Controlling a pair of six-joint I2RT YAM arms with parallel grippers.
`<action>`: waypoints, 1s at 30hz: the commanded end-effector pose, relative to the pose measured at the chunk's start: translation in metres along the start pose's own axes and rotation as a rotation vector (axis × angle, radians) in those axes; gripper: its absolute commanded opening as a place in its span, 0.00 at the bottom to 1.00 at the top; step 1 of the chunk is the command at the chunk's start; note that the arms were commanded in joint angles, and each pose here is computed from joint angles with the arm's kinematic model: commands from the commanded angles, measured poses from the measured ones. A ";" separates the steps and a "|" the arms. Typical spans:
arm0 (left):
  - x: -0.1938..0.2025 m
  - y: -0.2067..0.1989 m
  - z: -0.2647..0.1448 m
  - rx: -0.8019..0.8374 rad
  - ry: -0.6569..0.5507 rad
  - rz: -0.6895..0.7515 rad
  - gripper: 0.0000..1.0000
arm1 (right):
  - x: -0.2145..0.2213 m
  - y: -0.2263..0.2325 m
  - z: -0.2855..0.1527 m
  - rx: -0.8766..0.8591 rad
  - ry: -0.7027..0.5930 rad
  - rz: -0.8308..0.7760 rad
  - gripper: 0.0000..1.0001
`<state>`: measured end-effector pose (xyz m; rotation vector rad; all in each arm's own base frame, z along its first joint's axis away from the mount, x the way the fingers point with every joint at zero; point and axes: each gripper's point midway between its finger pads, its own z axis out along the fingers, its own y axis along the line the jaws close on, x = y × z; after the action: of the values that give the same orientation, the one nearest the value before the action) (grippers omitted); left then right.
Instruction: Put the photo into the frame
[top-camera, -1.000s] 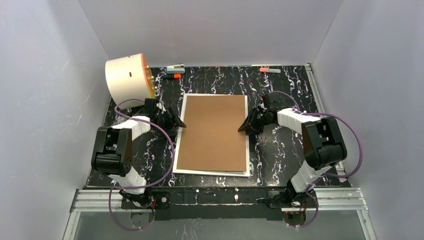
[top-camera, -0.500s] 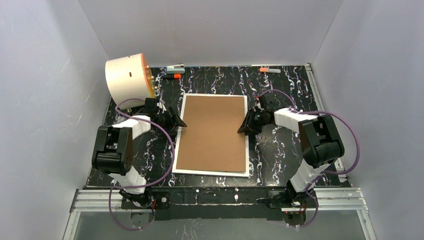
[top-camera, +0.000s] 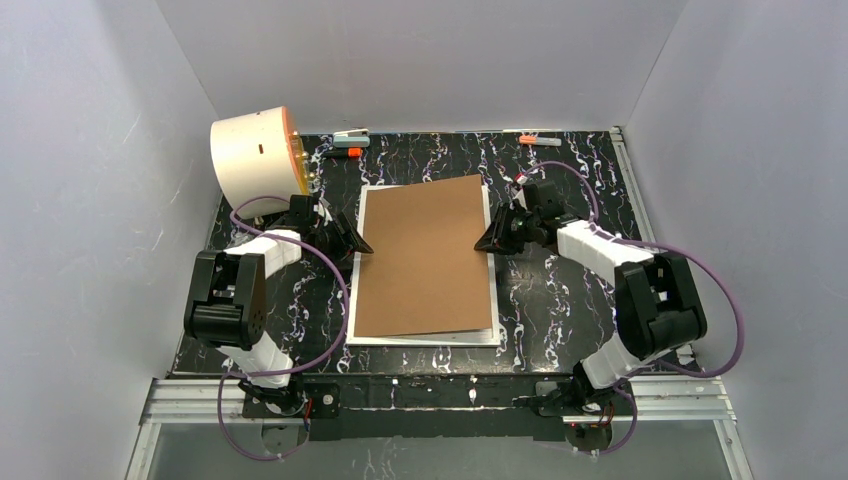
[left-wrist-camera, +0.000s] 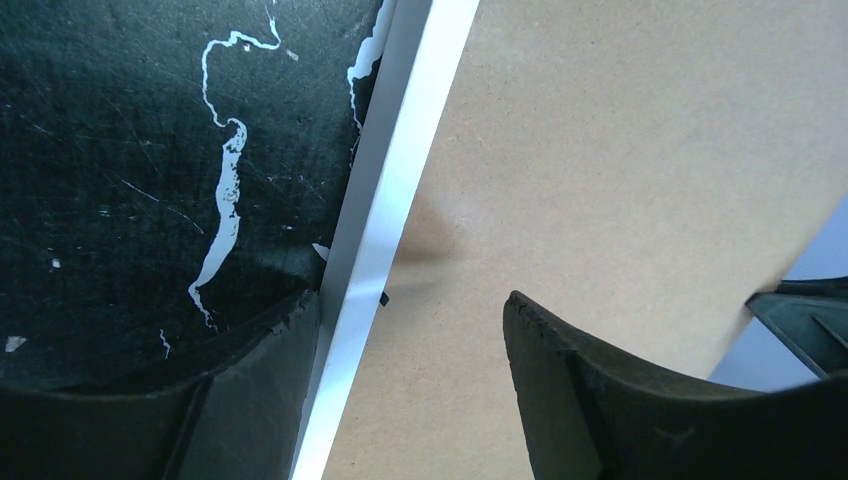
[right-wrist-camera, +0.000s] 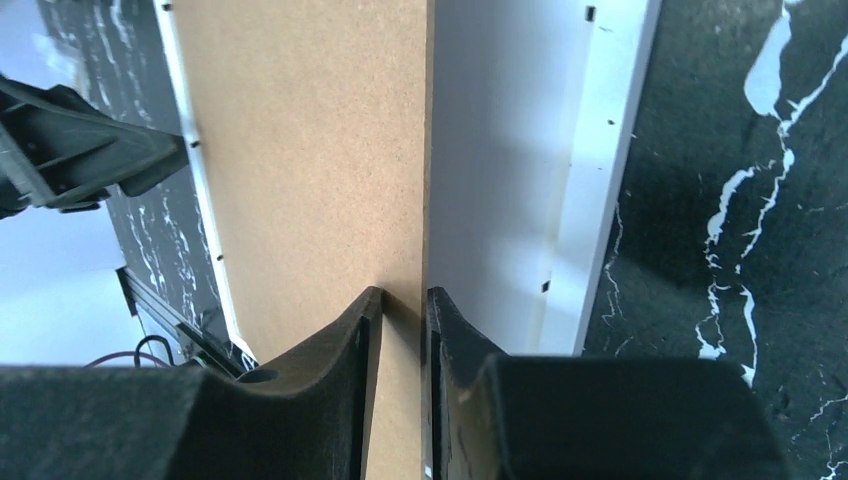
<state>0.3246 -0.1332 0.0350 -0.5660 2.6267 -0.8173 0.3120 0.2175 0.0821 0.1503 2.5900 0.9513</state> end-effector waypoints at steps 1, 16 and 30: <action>0.007 0.012 0.005 -0.048 0.036 -0.001 0.66 | -0.019 0.024 -0.010 -0.082 -0.118 -0.088 0.19; 0.008 0.012 -0.001 -0.064 0.042 0.014 0.67 | -0.025 -0.004 0.014 -0.002 -0.127 -0.161 0.44; 0.024 0.016 -0.013 -0.060 0.052 0.027 0.72 | -0.009 -0.004 0.017 -0.028 -0.063 -0.103 0.48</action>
<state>0.3148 -0.1281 0.0361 -0.5411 2.6542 -0.7748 0.3205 0.2110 0.0545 0.0647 2.5515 0.8574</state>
